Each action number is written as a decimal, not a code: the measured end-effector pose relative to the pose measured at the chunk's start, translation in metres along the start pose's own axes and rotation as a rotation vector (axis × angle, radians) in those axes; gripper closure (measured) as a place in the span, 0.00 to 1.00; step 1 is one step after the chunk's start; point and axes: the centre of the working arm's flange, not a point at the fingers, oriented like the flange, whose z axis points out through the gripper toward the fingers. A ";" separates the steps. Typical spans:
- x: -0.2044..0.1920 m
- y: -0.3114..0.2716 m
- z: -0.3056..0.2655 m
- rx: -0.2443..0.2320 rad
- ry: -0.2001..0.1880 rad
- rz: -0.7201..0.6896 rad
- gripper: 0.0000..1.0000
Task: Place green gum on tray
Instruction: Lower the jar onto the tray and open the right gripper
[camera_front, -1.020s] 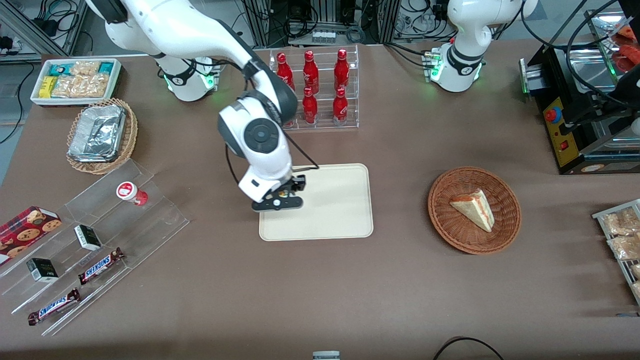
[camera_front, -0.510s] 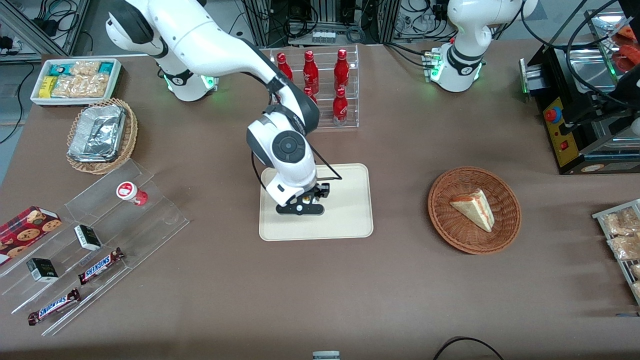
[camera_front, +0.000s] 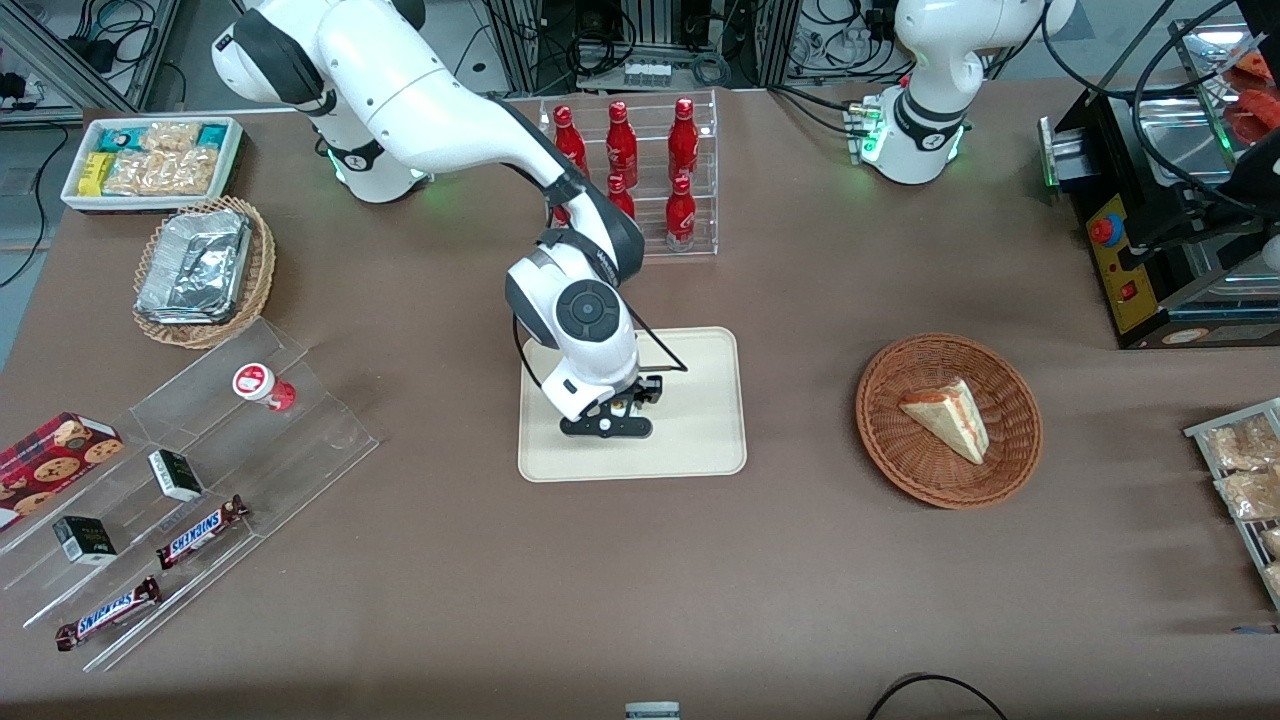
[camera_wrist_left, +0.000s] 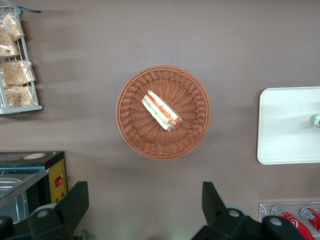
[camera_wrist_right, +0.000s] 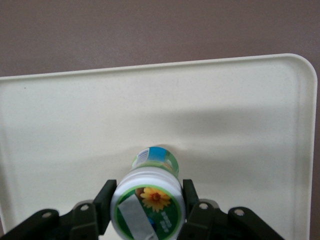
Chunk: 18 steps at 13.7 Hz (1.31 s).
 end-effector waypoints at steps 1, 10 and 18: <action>0.000 0.000 0.004 0.002 0.000 0.002 0.41; 0.002 -0.001 0.021 0.021 0.007 0.012 0.00; 0.001 -0.006 0.017 0.029 0.015 -0.017 0.00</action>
